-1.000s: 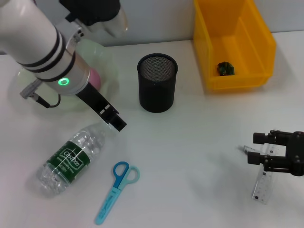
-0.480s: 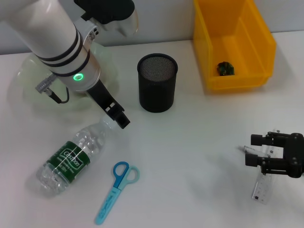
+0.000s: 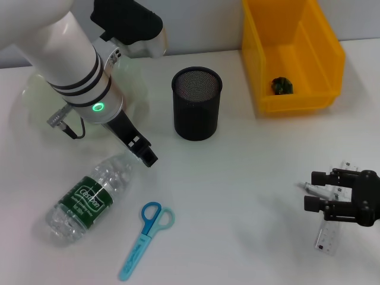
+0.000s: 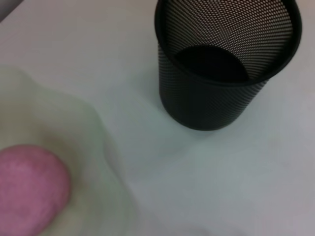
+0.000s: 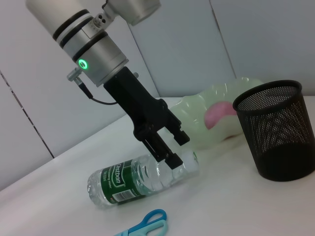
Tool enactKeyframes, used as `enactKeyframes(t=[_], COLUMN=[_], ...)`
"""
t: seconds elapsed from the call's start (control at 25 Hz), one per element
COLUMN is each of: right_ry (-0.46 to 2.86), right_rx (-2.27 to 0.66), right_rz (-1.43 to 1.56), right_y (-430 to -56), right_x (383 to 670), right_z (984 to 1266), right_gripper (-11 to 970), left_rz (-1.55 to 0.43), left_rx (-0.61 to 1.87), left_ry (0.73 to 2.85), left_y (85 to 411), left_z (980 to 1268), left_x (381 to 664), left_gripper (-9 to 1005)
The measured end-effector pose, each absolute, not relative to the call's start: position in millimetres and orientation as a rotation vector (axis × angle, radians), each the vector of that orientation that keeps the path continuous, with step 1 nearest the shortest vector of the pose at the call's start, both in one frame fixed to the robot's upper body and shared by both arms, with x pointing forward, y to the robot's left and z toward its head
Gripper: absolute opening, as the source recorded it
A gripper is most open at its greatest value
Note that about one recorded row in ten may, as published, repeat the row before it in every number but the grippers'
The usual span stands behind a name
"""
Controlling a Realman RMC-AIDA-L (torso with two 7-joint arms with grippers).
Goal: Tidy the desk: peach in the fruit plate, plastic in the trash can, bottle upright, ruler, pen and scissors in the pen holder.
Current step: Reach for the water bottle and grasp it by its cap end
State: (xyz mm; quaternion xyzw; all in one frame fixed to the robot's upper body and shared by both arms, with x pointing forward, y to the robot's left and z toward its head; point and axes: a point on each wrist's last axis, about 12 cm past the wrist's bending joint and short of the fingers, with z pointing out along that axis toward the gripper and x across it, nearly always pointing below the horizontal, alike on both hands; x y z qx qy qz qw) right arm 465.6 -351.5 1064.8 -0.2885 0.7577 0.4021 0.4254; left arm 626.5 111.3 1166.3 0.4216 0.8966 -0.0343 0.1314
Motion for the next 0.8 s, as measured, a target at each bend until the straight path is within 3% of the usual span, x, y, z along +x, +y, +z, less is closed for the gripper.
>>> enactKeyframes(t=[0.8], right_ry=[1.900], right_rx=[-0.705], right_rz=[1.017], right_y=[-347.5], right_x=[464.3], right_z=[1060.7], right_gripper=[742], left_rz=[-0.061], left_rx=[1.218], left_ry=[2.633], left_y=[120.4], left_z=[1144.0], left_x=[627.7], left_gripper=[786])
